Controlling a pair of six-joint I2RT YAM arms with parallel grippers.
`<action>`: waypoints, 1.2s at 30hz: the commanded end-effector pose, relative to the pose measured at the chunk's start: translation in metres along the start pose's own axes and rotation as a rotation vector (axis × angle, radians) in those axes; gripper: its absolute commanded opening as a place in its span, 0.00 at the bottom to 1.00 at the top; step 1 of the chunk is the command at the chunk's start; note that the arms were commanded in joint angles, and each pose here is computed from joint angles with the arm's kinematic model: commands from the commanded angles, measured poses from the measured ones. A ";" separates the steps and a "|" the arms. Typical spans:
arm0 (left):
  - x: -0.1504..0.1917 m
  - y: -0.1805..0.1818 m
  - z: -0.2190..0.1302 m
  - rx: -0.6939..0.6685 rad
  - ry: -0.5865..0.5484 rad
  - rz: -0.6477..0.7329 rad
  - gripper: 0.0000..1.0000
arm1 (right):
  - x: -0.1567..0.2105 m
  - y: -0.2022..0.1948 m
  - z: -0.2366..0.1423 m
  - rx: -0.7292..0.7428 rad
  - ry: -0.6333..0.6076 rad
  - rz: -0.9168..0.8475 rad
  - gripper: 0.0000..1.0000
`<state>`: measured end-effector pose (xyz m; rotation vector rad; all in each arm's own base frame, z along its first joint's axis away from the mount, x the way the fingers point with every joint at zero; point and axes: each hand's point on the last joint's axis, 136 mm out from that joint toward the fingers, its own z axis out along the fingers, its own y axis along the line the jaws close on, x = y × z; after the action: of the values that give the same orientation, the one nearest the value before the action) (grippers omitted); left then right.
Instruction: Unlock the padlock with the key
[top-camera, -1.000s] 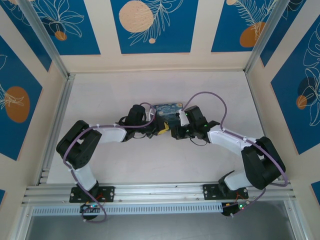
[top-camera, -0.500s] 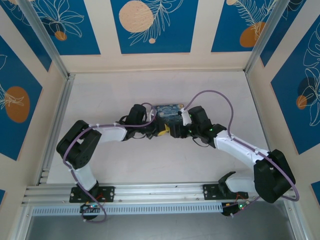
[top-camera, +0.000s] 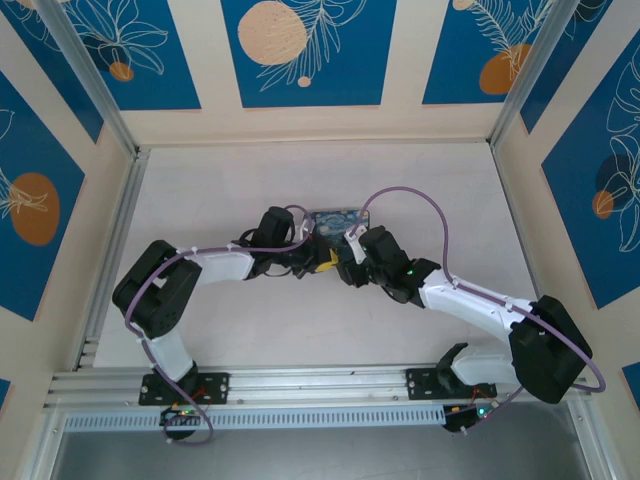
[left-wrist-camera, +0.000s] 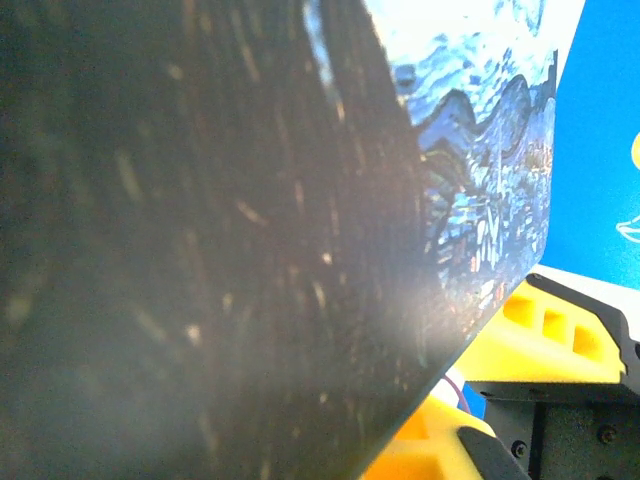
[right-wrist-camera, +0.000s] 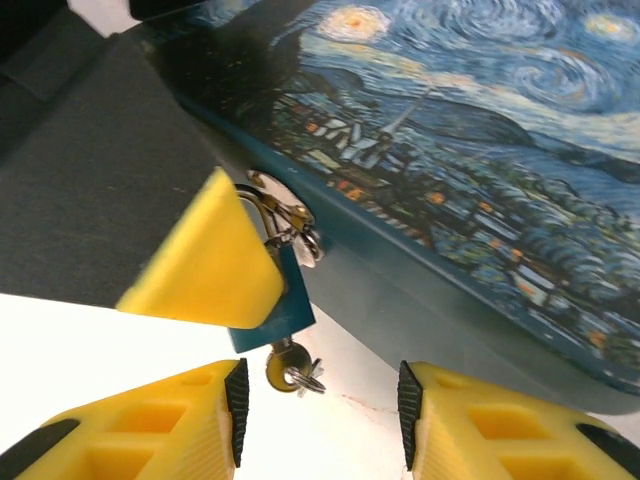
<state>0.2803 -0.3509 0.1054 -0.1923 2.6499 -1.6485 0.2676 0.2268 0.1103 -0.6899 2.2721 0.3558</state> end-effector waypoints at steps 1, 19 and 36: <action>0.001 -0.025 -0.008 0.053 0.020 0.051 0.00 | -0.001 0.004 0.003 0.010 -0.018 -0.067 0.46; 0.002 -0.028 -0.009 0.058 0.029 0.058 0.00 | 0.004 0.006 0.023 0.032 0.040 -0.079 0.45; 0.005 -0.022 -0.007 0.049 0.039 0.057 0.00 | -0.019 0.022 0.022 -0.106 0.002 0.020 0.20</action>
<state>0.2801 -0.3500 0.1103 -0.1664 2.6445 -1.6553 0.2692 0.2430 0.0821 -0.7506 2.3516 0.3661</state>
